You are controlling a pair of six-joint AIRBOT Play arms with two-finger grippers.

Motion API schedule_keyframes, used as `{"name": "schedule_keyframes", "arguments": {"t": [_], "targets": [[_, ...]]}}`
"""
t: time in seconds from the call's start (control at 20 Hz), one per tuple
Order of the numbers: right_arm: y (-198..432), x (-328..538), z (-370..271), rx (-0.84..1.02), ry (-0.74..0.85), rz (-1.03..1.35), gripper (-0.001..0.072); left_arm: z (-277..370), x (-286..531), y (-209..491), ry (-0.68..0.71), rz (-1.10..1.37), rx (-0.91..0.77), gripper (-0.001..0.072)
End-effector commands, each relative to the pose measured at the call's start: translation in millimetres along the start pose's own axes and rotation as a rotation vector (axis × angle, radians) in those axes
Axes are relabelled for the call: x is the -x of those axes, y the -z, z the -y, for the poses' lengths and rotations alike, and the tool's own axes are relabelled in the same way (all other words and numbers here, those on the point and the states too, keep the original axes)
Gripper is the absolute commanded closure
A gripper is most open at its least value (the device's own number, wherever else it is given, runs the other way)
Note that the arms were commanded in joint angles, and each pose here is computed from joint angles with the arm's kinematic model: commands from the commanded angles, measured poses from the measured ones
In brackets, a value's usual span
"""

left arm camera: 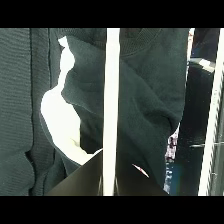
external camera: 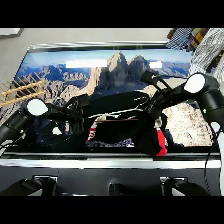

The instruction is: Fold the clothes and pants, and hang the long-sleeved shirts on hangers.

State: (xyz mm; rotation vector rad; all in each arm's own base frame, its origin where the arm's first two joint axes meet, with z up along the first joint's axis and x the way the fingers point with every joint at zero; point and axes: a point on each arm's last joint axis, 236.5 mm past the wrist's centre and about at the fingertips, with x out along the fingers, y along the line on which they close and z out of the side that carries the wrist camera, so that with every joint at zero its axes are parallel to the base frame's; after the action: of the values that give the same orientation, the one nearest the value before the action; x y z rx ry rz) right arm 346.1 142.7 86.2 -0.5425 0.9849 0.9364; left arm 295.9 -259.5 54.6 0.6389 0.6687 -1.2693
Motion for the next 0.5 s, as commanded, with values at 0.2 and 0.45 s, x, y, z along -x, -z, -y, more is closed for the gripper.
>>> {"name": "schedule_keyframes", "arguments": {"t": [0.2, 0.45], "targets": [[36, 13, 3, -0.46, 0.071, -0.14, 0.0056, 0, 0, 0, 0.0, -0.001, 0.0, 0.0677], [21, 3, -2, -0.632, 0.038, -0.066, 0.0055, 0, 0, 0, 0.0, -0.001, 0.0, 0.0677]]}}
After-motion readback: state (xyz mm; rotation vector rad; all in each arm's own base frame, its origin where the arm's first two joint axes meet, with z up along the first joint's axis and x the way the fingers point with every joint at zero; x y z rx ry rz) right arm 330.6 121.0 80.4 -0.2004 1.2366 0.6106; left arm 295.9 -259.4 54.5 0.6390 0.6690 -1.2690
